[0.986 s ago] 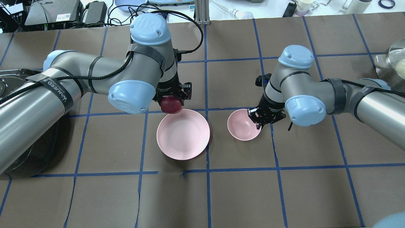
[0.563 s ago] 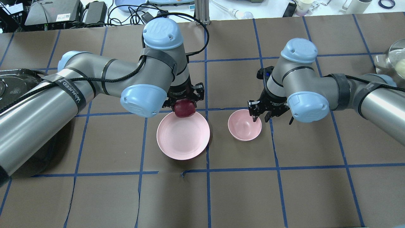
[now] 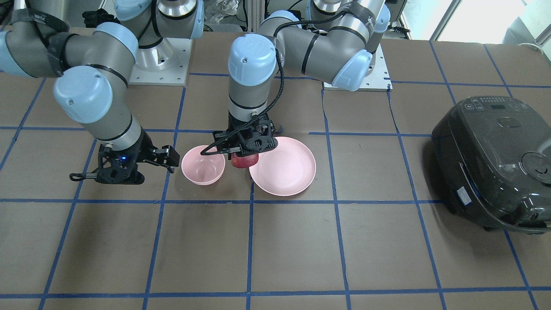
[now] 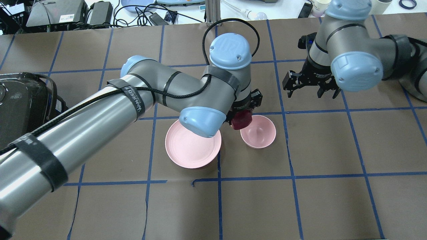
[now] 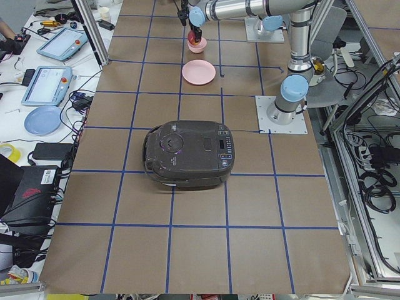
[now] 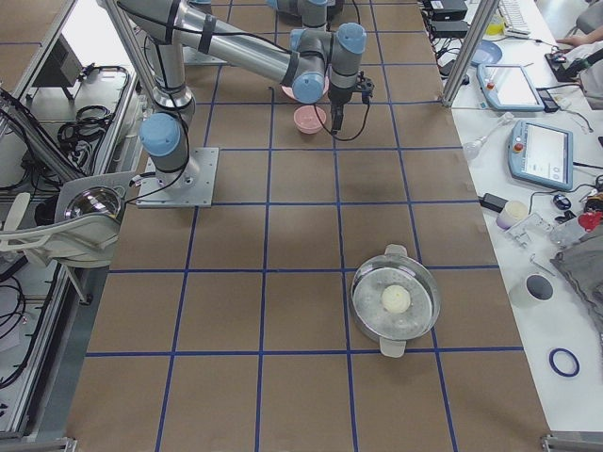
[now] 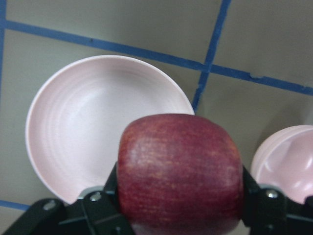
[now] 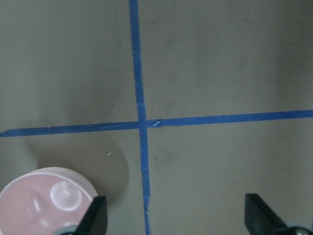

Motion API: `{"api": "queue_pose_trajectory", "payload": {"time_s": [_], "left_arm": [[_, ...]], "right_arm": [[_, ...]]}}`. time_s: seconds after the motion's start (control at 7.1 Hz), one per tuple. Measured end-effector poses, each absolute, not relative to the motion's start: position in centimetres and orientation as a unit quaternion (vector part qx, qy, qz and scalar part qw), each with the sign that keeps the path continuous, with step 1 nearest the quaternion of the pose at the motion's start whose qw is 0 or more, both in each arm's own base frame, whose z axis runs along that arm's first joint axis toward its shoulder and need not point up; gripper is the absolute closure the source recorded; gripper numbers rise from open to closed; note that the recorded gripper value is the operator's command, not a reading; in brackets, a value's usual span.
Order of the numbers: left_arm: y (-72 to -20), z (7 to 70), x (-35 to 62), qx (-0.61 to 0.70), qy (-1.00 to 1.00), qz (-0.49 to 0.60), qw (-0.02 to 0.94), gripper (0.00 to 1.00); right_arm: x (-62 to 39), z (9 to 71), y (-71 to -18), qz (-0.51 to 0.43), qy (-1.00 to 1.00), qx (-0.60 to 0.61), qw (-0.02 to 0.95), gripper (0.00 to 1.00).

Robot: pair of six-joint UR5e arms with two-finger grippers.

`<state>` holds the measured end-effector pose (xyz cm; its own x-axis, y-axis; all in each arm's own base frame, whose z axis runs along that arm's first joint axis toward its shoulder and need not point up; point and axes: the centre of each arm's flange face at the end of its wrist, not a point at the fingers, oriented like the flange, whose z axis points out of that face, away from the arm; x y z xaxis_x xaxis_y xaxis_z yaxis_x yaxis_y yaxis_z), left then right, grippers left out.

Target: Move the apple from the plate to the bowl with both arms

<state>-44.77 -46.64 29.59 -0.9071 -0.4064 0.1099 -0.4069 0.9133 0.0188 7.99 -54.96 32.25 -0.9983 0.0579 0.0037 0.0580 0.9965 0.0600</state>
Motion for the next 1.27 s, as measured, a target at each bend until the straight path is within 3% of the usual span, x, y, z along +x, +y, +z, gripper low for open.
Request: {"api": "queue_pose_trajectory", "payload": {"time_s": [0.56,0.7,0.85,1.27], "left_arm": [[-45.4,24.2,-50.0,0.215,-0.975,-0.009,0.048,1.00],[-45.5,23.0,-50.2,0.212,-0.976,-0.014,0.043,0.85],[-45.4,22.4,-50.2,0.209,-0.977,-0.017,0.039,0.01],[-45.6,22.8,-50.1,0.186,-0.982,-0.012,0.039,0.00]], "right_arm": [[1.0,34.8,-54.2,-0.037,-0.999,-0.035,0.002,0.00],[0.7,35.1,-54.1,-0.035,-0.999,-0.036,0.003,0.00],[0.7,35.4,-54.0,-0.032,-0.999,-0.036,0.004,0.00],[0.6,36.6,-54.1,-0.022,-0.999,-0.036,0.006,0.00]]}}
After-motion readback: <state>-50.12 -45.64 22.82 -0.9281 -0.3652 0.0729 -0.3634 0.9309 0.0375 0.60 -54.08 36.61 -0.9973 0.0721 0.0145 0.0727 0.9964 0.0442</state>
